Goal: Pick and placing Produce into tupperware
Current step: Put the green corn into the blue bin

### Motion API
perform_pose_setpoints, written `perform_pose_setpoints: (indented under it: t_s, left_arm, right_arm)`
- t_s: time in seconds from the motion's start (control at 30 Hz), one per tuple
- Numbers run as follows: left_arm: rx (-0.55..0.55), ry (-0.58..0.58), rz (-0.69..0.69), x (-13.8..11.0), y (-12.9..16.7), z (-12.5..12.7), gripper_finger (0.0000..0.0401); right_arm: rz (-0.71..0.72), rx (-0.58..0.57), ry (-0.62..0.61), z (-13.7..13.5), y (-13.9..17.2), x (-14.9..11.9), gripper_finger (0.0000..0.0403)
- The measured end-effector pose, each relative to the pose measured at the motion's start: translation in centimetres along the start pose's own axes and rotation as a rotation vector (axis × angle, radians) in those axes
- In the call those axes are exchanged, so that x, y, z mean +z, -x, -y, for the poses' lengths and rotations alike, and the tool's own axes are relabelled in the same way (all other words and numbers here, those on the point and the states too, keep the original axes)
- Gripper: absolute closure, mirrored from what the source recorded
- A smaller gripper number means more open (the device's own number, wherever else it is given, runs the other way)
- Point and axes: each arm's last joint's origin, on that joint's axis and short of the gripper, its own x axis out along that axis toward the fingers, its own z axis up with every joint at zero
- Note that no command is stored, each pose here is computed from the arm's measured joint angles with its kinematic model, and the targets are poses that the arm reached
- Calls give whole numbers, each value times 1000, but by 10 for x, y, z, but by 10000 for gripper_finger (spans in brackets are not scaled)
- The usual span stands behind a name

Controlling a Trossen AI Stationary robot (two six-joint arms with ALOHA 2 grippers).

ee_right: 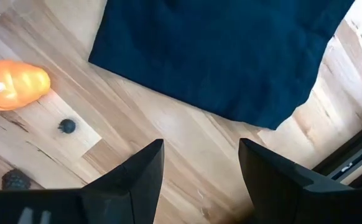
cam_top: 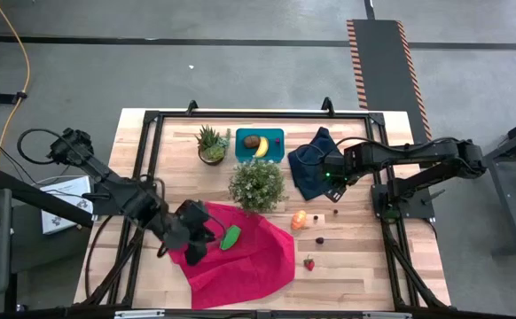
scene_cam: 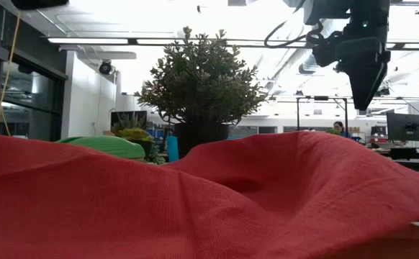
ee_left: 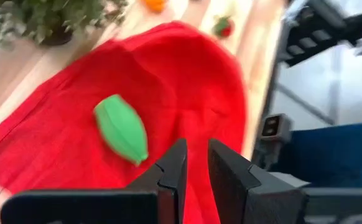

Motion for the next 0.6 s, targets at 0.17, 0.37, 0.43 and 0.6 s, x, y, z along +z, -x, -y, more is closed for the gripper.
perform_pose_setpoints:
  t_s: [0.17, 0.37, 0.43, 0.6]
  left_arm:
    - [194, 2, -37, 5, -7, 22, 348]
    - [334, -40, -112, 10, -39, 38, 348]
    - [338, -5, -102, 14, -52, 40, 348]
    - [387, 53, -138, 15, -69, 33, 346]
  right_arm:
    - [21, 6, 48, 1, 3, -1, 204]
    - [53, 22, 95, 3, 7, -2, 204]
    - [65, 29, 106, 4, 9, -2, 204]
    - [91, 44, 140, 6, 14, -4, 204]
